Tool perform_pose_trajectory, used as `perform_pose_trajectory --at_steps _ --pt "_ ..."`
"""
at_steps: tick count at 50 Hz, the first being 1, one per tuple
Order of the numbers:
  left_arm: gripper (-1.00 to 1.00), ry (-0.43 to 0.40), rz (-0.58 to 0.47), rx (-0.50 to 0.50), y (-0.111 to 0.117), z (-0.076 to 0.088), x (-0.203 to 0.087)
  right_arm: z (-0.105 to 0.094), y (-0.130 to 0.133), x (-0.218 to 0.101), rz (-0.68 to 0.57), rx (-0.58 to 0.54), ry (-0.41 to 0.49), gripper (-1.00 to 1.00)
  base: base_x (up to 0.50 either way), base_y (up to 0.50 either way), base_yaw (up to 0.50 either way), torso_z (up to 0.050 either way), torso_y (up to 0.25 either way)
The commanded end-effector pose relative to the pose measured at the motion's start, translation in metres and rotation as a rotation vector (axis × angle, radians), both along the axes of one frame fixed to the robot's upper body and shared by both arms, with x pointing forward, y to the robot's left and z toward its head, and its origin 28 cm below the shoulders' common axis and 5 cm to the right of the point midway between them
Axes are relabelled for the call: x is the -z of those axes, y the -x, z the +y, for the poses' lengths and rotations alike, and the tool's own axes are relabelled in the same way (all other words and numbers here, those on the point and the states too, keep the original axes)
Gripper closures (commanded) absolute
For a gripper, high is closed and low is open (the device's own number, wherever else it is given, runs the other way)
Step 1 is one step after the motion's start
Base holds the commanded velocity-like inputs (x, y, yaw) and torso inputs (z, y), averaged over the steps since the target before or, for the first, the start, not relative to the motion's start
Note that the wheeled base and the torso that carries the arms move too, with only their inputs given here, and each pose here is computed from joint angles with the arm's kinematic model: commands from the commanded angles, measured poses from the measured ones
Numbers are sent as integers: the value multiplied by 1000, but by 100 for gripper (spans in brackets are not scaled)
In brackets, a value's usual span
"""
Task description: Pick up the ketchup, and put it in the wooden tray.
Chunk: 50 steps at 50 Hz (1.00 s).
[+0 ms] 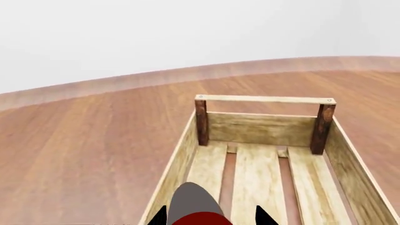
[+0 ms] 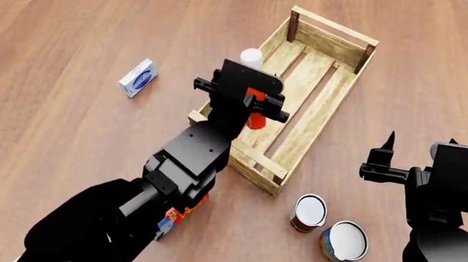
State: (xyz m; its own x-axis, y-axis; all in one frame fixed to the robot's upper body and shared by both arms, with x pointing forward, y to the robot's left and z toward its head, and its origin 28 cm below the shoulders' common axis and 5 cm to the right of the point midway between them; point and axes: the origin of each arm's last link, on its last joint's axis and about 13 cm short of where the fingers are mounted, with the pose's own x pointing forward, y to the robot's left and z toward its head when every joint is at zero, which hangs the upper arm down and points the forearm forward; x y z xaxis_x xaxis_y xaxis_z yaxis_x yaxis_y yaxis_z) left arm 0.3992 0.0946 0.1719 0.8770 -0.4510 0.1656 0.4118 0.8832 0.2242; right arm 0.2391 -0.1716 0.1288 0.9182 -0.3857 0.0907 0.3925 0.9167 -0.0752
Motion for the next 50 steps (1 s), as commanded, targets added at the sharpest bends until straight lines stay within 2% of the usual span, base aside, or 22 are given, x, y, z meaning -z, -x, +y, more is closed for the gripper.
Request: perform_pose_trajectory --at_steps 1,37,50 --pt "-100 -3 -8 16 1 -2 0 0 0 0 1 3 -1 -100 0 0 0 0 0" --pt "-100 -37 18 23 1 -1 3 0 0 0 -5 3 -3 -100 0 0 0 0 0" --pt "-100 -72 24 19 2 -1 6 0 0 0 -18 -8 1 -100 0 0 0 -29 98"
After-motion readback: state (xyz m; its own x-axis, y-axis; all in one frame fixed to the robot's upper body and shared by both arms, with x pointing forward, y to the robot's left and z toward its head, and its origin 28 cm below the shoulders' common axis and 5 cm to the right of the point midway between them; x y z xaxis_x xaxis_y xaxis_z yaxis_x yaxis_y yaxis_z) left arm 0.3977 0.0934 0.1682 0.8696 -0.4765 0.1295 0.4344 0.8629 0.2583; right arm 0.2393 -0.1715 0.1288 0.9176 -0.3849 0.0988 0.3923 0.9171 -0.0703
